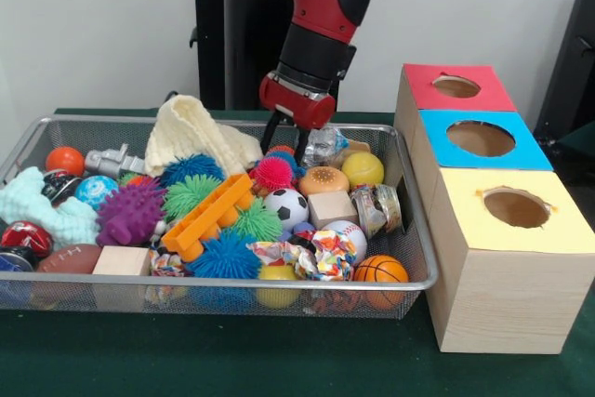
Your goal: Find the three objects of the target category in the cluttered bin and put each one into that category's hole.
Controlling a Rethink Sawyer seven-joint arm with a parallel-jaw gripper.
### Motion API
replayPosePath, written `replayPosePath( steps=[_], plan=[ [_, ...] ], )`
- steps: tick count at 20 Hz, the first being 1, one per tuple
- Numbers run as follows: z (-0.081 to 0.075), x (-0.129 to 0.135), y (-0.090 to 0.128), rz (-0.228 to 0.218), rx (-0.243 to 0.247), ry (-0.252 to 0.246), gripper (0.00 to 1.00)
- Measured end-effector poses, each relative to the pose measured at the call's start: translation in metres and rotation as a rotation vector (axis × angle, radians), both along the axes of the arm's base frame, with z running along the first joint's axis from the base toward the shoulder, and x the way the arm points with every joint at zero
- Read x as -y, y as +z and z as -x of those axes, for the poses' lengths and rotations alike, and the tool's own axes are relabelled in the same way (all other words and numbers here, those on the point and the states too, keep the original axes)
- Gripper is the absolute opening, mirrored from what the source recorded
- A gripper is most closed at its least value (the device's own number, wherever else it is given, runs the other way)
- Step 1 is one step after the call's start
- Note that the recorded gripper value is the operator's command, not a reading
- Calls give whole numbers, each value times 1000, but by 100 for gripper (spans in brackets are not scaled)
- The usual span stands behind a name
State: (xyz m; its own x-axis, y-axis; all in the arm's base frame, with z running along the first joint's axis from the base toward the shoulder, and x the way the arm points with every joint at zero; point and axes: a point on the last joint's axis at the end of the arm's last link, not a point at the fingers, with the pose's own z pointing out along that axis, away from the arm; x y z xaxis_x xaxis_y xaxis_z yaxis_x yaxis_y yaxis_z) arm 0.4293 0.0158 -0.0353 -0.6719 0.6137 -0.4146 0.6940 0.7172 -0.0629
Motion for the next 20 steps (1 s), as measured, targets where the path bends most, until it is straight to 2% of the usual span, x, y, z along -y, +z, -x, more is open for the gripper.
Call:
replayPosePath(
  steps=[6, 10, 20],
  plan=[
    [4, 20, -1, 16, 42, -37, 100],
    [8, 36, 0, 35, 87, -65, 100],
    [11, 31, -3, 47, 152, -86, 100]
  ],
)
